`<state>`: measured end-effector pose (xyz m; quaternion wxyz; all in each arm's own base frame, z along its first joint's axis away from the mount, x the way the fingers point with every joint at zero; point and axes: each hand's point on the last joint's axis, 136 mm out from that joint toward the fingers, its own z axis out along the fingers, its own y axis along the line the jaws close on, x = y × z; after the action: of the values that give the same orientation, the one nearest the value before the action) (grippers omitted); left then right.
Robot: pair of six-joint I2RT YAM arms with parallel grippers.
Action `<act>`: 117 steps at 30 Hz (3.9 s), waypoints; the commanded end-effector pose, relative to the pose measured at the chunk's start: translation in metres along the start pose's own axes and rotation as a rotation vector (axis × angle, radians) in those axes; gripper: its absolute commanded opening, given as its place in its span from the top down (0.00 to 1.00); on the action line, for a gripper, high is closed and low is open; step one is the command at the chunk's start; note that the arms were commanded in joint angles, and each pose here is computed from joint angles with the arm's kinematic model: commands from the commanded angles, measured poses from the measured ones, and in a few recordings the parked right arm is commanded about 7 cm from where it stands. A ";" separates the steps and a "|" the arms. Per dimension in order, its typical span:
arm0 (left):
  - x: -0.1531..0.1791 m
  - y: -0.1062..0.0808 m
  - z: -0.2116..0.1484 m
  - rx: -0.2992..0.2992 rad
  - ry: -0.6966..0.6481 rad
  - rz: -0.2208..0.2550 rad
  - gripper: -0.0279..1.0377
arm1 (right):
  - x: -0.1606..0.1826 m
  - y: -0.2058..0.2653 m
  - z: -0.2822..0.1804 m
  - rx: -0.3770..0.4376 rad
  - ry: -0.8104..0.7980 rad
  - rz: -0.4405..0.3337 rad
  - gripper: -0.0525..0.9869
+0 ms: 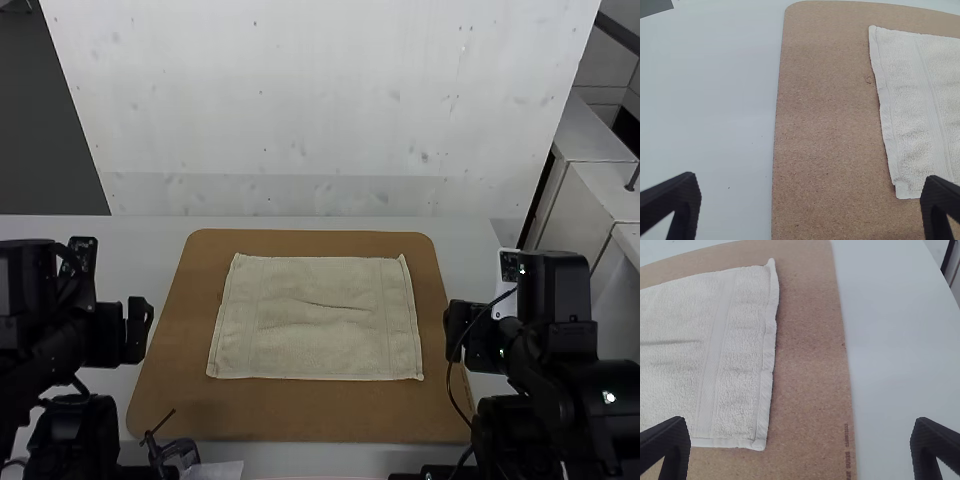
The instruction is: Fold the towel.
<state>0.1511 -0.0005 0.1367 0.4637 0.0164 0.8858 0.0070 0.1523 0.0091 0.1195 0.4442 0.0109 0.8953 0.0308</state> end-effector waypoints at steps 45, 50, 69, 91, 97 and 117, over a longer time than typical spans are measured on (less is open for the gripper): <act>-0.090 -0.031 0.163 0.023 0.315 0.006 0.06 | -0.043 0.044 0.253 -0.021 0.552 0.039 0.09; -0.090 -0.040 0.163 0.074 0.315 0.000 0.06 | -0.038 0.050 0.281 -0.023 0.573 0.032 0.09; -0.083 -0.046 0.179 0.099 0.336 0.018 0.06 | -0.012 0.060 0.327 0.034 0.642 -0.039 0.55; -0.066 -0.085 0.300 0.087 0.569 0.053 0.07 | -0.003 0.044 0.323 0.094 0.665 -0.058 0.93; -0.052 -0.092 0.325 0.077 0.622 0.069 0.08 | -0.001 0.041 0.323 0.098 0.667 -0.053 0.93; -0.011 -0.122 0.322 0.214 0.823 -0.027 0.96 | -0.010 0.037 0.314 0.098 0.630 -0.074 0.94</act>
<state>0.4358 -0.1076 -0.0353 0.1006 0.0447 0.9926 -0.0519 0.4308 0.0821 -0.0434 0.1809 -0.0167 0.9834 0.0036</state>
